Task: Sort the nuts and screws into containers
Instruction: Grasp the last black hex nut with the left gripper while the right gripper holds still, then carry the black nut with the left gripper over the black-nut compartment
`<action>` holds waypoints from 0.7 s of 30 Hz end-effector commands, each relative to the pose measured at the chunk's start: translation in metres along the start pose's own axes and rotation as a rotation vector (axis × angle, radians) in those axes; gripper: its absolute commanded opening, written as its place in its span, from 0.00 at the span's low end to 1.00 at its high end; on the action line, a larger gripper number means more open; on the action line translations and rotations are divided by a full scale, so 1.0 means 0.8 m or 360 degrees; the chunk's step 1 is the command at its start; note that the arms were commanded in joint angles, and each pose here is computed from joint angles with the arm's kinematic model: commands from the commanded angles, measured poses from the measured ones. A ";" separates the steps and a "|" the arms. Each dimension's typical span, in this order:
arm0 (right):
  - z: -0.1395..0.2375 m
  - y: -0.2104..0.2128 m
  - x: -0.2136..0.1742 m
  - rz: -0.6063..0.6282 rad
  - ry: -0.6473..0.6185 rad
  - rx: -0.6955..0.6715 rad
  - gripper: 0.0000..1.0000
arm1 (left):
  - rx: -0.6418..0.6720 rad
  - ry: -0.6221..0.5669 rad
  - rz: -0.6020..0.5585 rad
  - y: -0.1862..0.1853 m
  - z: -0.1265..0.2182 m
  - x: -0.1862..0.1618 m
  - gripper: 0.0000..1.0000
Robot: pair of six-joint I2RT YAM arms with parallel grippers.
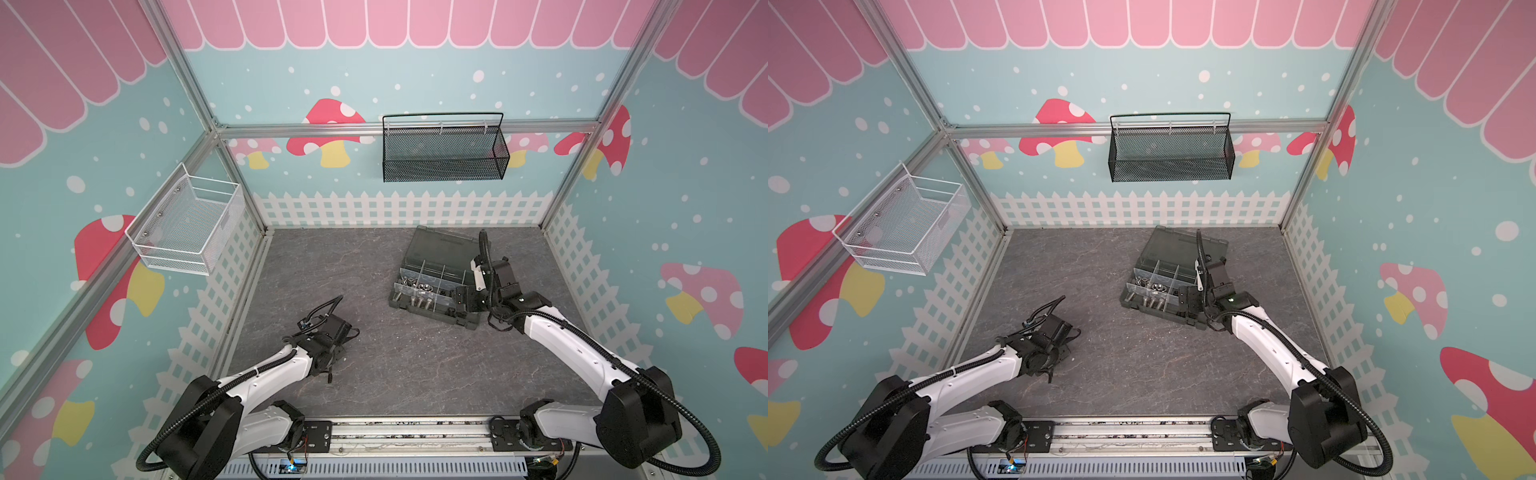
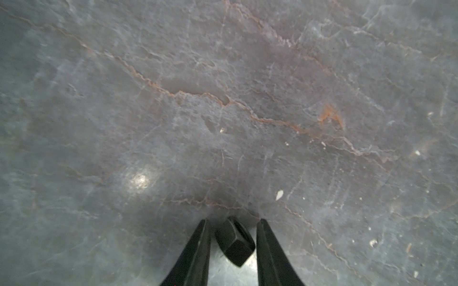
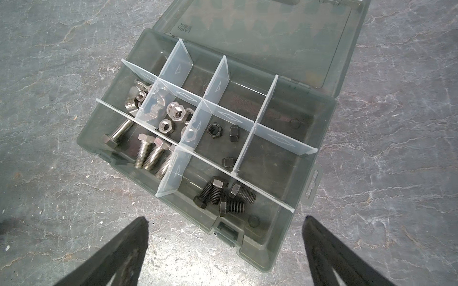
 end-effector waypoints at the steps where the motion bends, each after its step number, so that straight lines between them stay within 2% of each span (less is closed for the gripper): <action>1: 0.000 -0.001 0.000 -0.0011 0.0011 -0.0011 0.98 | 0.0083 -0.0006 0.0002 0.007 -0.002 0.000 0.30; 14: 0.000 -0.004 -0.004 -0.0021 0.0018 -0.0018 0.98 | 0.0034 -0.0036 -0.0066 -0.005 0.006 0.012 0.00; 21: 0.001 -0.008 -0.010 -0.0045 0.0030 -0.0036 0.98 | 0.0020 -0.0076 -0.0172 -0.015 0.013 0.025 0.00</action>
Point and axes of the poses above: each gripper's point midway between its finger pads, its own z axis back along the fingers, its own y axis along the line the jaws close on, x = y × z, the point moved 4 cm from there along z, back along the fingers, and after that the axes turned 13 degrees about -z, right-handed, at the moved point
